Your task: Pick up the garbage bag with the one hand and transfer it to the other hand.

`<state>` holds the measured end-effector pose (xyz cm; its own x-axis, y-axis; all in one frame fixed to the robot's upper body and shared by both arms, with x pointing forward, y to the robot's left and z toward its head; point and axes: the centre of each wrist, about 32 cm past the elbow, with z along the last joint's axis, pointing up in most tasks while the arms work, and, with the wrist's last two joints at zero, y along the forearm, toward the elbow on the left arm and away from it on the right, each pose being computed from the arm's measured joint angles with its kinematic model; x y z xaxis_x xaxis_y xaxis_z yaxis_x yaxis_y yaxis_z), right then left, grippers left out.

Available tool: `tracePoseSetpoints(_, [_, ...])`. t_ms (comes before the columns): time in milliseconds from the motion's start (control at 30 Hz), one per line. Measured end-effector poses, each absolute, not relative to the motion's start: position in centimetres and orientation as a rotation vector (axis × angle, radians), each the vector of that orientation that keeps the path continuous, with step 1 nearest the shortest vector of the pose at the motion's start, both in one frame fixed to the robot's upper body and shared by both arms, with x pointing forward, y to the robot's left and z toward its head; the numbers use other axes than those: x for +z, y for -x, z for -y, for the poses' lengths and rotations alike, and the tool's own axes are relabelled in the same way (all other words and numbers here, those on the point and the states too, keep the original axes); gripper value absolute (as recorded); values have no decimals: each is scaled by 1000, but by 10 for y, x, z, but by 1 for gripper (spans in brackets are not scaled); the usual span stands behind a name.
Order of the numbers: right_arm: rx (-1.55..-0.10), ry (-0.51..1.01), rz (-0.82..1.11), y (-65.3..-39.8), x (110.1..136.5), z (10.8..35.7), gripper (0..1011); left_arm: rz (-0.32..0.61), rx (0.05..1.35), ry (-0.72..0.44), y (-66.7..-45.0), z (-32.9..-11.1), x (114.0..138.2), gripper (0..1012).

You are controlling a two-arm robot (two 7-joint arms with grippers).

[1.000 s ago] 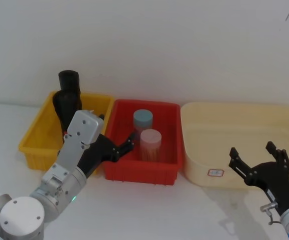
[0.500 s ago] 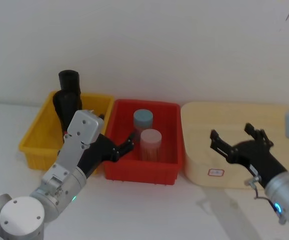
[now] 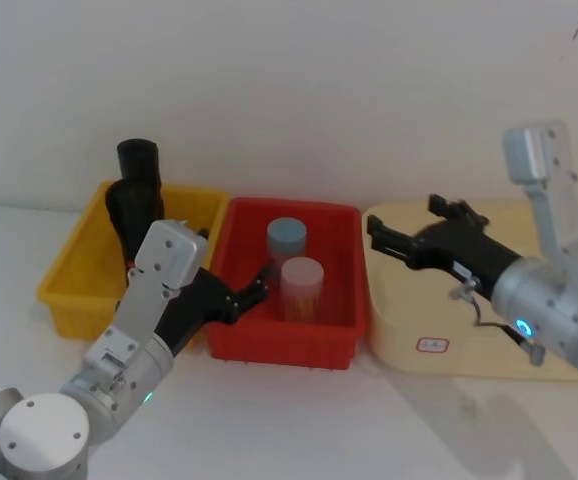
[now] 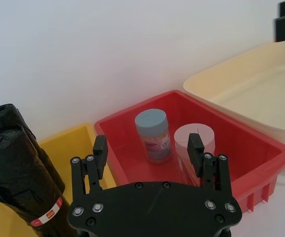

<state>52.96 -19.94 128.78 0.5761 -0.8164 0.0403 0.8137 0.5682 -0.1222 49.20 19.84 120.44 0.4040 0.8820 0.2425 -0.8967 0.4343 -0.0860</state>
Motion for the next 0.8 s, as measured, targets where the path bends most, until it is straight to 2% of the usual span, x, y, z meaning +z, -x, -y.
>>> tracePoseSetpoints(367, [-844, 202, -49, -568, 1305, 184, 1004, 268, 1124, -61, -492, -198, 1204, 1000])
tracePoseSetpoints(800, [-758, 265, -80, -594, 1305, 171, 1004, 268, 1124, -61, -492, -198, 1204, 1000])
